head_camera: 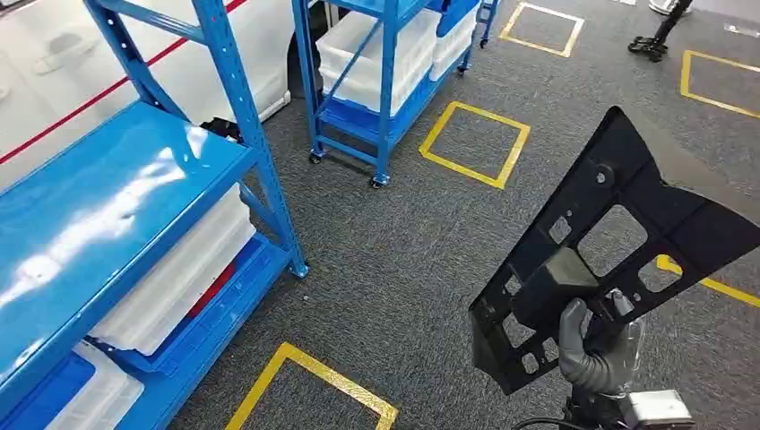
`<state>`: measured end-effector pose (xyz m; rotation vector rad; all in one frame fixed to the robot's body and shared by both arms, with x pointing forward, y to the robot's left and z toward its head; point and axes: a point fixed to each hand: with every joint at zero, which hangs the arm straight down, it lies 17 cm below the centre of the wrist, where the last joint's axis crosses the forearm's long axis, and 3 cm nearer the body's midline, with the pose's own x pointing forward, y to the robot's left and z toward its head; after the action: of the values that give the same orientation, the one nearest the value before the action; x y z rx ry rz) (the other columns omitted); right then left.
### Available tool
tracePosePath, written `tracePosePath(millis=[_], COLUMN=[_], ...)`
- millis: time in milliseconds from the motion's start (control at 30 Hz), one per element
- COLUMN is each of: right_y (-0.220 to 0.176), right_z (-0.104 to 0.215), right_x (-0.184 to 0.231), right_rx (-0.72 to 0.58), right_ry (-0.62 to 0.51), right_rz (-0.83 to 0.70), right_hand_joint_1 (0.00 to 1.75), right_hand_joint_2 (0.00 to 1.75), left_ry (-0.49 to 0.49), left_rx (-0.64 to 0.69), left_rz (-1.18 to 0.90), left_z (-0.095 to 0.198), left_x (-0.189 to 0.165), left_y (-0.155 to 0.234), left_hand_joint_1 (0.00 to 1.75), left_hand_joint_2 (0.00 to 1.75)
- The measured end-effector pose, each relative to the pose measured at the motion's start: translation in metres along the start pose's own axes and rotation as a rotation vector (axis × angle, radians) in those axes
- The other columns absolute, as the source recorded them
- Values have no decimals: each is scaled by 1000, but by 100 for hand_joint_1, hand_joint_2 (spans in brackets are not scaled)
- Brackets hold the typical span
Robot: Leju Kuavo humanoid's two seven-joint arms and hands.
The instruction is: Take the parts from the cabinet and place them on the table.
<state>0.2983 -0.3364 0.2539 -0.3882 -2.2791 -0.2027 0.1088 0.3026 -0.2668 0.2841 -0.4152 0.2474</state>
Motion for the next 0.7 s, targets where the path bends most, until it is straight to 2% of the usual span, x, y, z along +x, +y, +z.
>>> tracePosePath(millis=[233, 700], right_y=[-14, -11], right_z=[4, 5], right_x=[-1, -4], right_rx=[-17, -10], right_ry=[13, 19], right_rz=[20, 18], right_hand_joint_1=[175, 175], right_hand_joint_2=[175, 175], left_ry=[-23, -12], left_rx=[-1, 31], left_rz=[53, 97], left_z=[-4, -6], left_x=[11, 7], left_y=[5, 18], left_hand_joint_1=[0, 0], left_hand_joint_2=[175, 175])
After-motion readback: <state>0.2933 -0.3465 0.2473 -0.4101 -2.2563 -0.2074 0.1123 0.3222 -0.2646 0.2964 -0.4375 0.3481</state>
